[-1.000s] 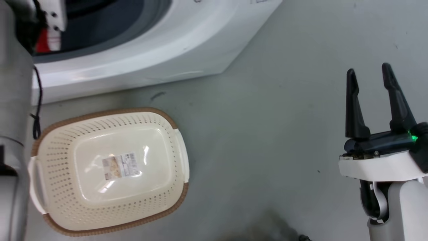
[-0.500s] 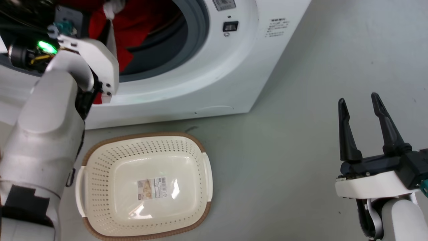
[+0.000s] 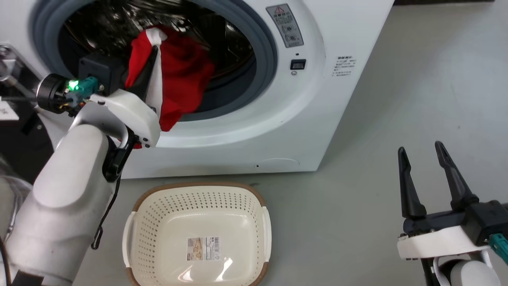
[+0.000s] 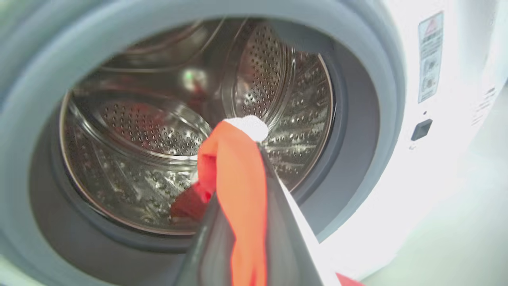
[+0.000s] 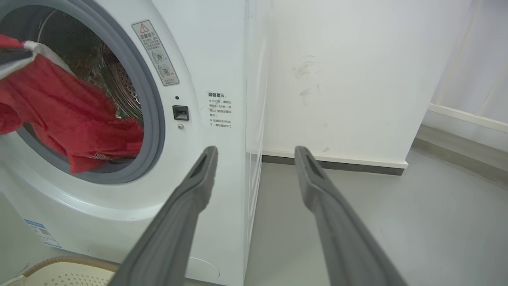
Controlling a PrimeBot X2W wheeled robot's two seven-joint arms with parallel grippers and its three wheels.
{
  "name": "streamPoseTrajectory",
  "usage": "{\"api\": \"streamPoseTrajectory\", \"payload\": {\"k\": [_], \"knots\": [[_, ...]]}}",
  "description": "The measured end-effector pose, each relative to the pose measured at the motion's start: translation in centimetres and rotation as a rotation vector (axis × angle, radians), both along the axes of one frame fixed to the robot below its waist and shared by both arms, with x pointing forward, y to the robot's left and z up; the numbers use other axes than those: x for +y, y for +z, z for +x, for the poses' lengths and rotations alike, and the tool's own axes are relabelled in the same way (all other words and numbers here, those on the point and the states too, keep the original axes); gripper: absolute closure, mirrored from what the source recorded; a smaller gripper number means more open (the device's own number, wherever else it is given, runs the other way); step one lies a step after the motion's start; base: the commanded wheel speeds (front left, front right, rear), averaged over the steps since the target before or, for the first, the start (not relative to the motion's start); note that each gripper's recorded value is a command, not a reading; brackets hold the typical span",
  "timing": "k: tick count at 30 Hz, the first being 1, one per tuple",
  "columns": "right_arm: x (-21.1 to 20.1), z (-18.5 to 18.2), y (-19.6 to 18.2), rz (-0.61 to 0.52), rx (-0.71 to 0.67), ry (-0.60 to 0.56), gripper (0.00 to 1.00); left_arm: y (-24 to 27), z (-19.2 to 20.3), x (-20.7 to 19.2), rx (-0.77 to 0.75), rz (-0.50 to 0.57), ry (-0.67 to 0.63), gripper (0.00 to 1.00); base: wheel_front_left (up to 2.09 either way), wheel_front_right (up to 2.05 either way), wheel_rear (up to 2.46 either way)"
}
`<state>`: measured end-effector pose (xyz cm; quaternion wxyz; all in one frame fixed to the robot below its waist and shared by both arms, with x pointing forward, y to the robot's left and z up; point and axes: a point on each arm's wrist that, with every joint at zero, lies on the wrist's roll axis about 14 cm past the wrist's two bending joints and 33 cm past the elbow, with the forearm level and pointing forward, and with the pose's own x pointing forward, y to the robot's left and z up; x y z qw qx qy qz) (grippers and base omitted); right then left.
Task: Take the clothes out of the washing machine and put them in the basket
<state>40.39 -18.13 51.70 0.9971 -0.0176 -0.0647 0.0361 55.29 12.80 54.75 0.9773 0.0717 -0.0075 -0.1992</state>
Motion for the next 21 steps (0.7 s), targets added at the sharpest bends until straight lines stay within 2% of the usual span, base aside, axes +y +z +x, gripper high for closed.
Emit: {"api": "streamPoseTrajectory", "payload": {"k": [10, 21], "knots": [[1.2, -1.6, 1.7, 0.003, -0.043, 0.035, 0.0, 7.3, -6.2, 0.2, -0.178, -0.047, -0.014, 1.0, 0.0, 0.0, 0.0], [1.7, -3.2, 2.2, 0.006, -0.057, 0.05, 0.0, 12.4, -12.5, -0.2, -0.302, -0.049, -0.038, 1.0, 0.0, 0.0, 0.0]]}}
